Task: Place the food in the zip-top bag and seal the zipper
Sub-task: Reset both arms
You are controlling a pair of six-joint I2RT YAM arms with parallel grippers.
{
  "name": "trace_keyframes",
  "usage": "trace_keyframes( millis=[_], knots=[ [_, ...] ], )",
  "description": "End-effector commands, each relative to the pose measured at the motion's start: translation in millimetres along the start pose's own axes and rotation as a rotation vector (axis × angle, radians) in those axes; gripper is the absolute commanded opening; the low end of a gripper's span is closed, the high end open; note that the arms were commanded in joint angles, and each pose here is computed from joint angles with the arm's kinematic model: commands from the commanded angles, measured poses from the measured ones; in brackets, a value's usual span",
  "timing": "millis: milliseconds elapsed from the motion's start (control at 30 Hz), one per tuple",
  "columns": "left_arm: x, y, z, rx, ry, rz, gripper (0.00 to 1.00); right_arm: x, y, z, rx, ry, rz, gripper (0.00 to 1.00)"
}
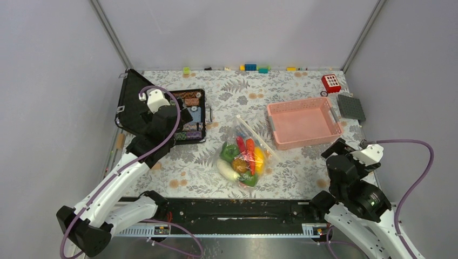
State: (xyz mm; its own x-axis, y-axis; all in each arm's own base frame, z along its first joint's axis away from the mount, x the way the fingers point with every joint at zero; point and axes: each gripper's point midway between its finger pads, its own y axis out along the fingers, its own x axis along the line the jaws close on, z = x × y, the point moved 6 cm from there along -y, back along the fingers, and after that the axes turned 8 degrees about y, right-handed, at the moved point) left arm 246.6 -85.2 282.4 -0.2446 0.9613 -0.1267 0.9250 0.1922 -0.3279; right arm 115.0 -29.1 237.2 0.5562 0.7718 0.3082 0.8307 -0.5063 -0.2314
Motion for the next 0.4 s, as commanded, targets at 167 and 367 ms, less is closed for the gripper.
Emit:
trace_keyframes(
  millis=[167,367],
  knots=[
    [4.8,-1.5,-7.1,-0.048,-0.033,-0.02,0.99,6.4,3.8,-8.8,-0.044,-0.016,0.045,1.0],
    [3.9,-3.2,-8.6,-0.067,-0.06,0.0,0.99,6.9,4.5,-1.9,-0.021,-0.026,0.034,1.0]
  ],
)
